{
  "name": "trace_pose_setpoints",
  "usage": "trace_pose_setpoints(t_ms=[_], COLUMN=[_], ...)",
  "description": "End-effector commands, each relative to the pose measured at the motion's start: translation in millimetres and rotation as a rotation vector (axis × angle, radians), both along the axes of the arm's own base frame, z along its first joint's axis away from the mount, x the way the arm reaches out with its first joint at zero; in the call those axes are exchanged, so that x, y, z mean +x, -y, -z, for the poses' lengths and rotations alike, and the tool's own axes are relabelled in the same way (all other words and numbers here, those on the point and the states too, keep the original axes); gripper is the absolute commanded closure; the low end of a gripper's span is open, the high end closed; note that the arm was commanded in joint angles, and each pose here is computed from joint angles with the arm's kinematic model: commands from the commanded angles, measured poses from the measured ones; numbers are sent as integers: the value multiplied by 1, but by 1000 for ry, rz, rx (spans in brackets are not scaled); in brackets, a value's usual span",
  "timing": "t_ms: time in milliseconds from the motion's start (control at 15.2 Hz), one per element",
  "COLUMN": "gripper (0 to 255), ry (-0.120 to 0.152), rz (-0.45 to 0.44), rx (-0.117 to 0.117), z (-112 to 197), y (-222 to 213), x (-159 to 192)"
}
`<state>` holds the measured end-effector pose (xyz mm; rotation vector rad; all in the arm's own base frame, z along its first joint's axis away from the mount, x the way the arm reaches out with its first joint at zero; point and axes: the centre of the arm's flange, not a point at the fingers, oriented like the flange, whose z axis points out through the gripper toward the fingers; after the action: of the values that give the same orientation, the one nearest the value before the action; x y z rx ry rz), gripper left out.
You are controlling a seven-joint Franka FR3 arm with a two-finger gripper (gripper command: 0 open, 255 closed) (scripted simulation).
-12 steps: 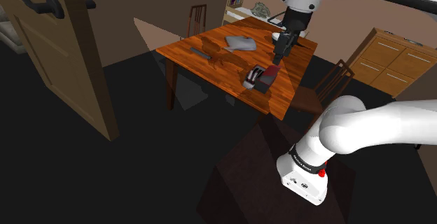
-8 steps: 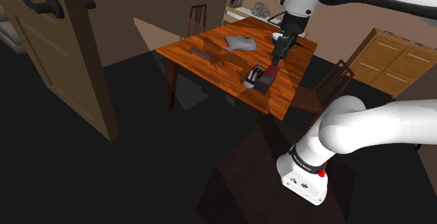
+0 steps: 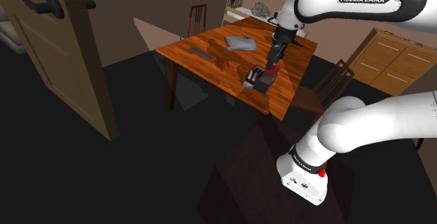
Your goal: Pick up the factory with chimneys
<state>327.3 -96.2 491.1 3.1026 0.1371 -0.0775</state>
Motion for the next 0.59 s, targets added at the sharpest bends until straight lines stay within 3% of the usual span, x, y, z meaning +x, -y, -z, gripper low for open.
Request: trace_pose_setpoints(t_ms=[0,528], gripper=[0,0], ry=[10,41], rz=[-6,-27], rx=[1,11], z=[13,73], y=[19,96], x=[10,47])
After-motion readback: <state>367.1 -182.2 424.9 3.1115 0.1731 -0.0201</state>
